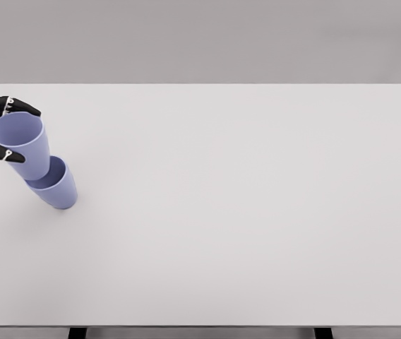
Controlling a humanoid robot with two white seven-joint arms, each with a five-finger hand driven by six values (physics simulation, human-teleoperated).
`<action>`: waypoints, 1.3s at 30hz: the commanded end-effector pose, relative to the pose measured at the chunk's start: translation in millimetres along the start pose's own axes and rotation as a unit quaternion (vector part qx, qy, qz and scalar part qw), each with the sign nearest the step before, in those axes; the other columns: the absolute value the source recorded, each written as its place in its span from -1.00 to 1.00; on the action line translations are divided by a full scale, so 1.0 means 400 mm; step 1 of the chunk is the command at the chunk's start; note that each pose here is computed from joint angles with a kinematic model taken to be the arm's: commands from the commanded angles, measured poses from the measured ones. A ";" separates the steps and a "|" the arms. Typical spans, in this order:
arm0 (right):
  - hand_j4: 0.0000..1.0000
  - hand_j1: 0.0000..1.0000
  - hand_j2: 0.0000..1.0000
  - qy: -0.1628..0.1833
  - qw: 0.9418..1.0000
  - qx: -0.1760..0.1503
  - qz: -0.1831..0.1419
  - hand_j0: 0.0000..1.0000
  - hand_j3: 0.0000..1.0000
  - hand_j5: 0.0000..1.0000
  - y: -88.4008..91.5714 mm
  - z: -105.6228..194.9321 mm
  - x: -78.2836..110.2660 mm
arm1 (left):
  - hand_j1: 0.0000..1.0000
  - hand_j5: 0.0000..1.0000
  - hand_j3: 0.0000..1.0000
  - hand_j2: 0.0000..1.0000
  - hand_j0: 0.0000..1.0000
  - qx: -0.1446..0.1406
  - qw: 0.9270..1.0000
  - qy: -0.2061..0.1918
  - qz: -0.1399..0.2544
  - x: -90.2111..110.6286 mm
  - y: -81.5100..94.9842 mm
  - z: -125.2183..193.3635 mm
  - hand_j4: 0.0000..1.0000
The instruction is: Place the right cup on the left cup with left arm
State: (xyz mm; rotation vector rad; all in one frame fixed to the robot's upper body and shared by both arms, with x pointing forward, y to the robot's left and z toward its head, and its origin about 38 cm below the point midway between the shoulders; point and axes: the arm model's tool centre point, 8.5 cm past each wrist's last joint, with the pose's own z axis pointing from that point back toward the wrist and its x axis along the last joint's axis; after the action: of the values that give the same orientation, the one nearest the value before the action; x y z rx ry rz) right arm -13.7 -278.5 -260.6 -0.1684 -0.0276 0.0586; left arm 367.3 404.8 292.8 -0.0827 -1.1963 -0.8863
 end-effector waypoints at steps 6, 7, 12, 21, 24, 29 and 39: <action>1.00 1.00 1.00 0.000 1.000 0.000 0.000 1.00 1.00 1.00 0.000 0.000 0.000 | 0.37 0.37 0.37 0.37 0.37 -0.001 1.000 0.000 0.000 0.003 0.001 0.006 0.37; 1.00 1.00 1.00 0.000 1.000 0.000 0.000 1.00 1.00 1.00 0.000 0.000 0.000 | 0.37 0.37 0.37 0.37 0.37 -0.002 1.000 -0.001 0.001 0.003 0.001 0.005 0.37; 1.00 1.00 1.00 0.000 1.000 0.000 0.000 1.00 1.00 1.00 0.000 0.000 0.000 | 0.37 0.37 0.37 0.37 0.37 -0.006 1.000 -0.002 0.000 0.004 -0.002 0.005 0.37; 1.00 1.00 1.00 0.000 1.000 0.000 0.000 1.00 1.00 1.00 0.000 0.000 0.000 | 0.37 0.37 0.37 0.37 0.37 -0.022 1.000 -0.018 -0.001 0.011 -0.012 -0.001 0.37; 1.00 1.00 1.00 0.000 1.000 0.000 0.000 1.00 1.00 1.00 0.000 0.000 0.000 | 0.37 0.37 0.37 0.37 0.37 -0.026 0.999 -0.021 0.002 0.010 -0.019 -0.010 0.37; 1.00 1.00 1.00 0.000 1.000 0.000 0.000 1.00 1.00 1.00 0.000 0.000 0.000 | 0.37 0.37 0.37 0.37 0.37 -0.030 0.999 -0.025 0.005 0.009 -0.026 -0.020 0.37; 1.00 1.00 1.00 0.000 1.000 0.000 0.000 1.00 1.00 1.00 0.000 0.000 0.000 | 0.37 0.37 0.37 0.37 0.37 -0.031 0.999 -0.022 0.008 0.000 -0.030 -0.024 0.37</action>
State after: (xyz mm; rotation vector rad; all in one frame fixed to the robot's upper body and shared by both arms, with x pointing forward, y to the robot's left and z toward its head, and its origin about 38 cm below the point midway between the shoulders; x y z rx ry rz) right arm -13.7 -278.5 -260.6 -0.1684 -0.0276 0.0586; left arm 366.8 391.4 283.3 -0.1621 -1.2062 -0.9154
